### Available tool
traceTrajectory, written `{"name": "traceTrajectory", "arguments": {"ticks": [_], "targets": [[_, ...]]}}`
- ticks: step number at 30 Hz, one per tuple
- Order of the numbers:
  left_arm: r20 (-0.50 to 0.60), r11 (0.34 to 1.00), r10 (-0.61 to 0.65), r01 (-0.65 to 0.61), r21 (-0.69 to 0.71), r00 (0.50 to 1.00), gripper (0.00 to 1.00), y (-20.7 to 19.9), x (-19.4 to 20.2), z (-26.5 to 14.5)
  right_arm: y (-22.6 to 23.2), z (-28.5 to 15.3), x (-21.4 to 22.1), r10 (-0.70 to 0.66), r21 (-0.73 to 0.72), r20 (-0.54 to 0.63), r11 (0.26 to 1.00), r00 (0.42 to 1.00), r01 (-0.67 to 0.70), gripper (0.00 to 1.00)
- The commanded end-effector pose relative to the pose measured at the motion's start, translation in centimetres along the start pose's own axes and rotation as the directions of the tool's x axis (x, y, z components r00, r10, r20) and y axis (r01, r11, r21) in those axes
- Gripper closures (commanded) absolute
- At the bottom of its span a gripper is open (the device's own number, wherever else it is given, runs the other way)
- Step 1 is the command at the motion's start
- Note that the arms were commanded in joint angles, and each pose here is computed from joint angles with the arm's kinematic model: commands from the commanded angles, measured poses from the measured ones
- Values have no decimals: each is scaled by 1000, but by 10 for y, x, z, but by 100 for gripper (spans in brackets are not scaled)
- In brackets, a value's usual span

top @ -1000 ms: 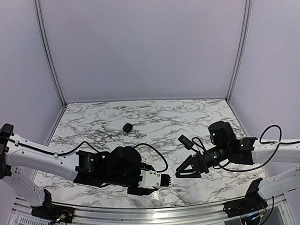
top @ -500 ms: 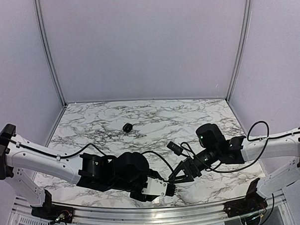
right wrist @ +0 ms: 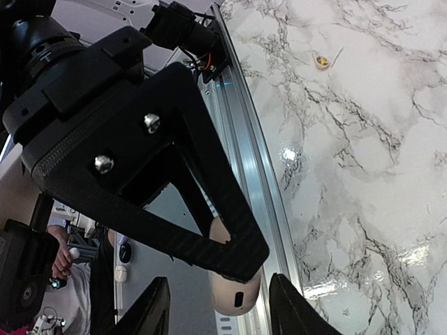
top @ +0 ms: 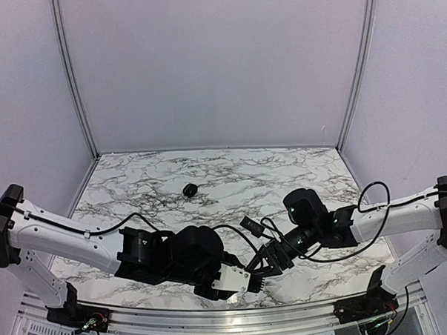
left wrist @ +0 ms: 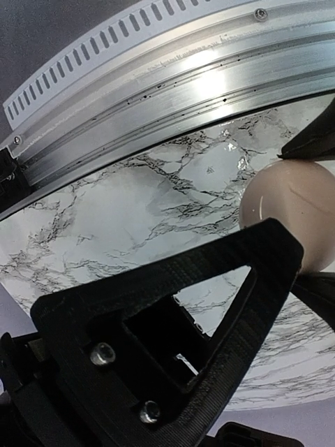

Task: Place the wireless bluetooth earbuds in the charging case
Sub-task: Pass from the left arm to the right, then pass from the right arm to the left

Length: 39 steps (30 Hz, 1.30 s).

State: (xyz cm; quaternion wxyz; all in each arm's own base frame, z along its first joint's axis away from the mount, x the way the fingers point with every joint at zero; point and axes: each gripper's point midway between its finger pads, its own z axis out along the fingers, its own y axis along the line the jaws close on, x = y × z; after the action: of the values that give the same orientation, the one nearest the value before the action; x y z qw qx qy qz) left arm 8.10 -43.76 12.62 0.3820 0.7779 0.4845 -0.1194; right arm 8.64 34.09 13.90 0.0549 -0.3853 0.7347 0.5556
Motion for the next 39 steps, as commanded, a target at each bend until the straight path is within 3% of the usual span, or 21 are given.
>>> {"name": "traceTrajectory", "arguments": {"ticks": [1, 14, 20, 24, 28, 29, 34, 39], "targets": [[0, 1000, 16, -16, 1, 1000, 62, 1, -6, 1, 14, 4, -16, -58, -40, 18, 997, 998, 59, 52], [0, 1000, 15, -15, -2, 1000, 63, 2, -6, 0, 12, 9, -15, -57, -32, 13, 998, 998, 57, 67], [-15, 1000, -5, 5, -23, 1000, 56, 6, -4, 1, 14, 8, -17, -53, -37, 17, 998, 998, 53, 75], [-24, 999, -8, 7, -41, 1000, 42, 8, -1, 0, 15, 7, -18, -57, -34, 19, 998, 998, 58, 80], [-29, 997, -18, 16, -70, 999, 5, 13, 1, -5, 18, 5, -20, -62, -35, 30, 997, 998, 63, 83], [-24, 996, -25, 23, -82, 999, 2, 15, 1, -7, 18, 4, -20, -62, -33, 33, 997, 998, 63, 84], [48, 976, -91, 99, -192, 995, 1, 38, -2, -31, 19, -6, -26, -75, -12, 70, 997, 995, 76, 86], [239, 885, -264, 333, -326, 935, 1, 74, -4, -74, 22, -42, -59, -119, 51, 229, 993, 966, 110, 87]]}}
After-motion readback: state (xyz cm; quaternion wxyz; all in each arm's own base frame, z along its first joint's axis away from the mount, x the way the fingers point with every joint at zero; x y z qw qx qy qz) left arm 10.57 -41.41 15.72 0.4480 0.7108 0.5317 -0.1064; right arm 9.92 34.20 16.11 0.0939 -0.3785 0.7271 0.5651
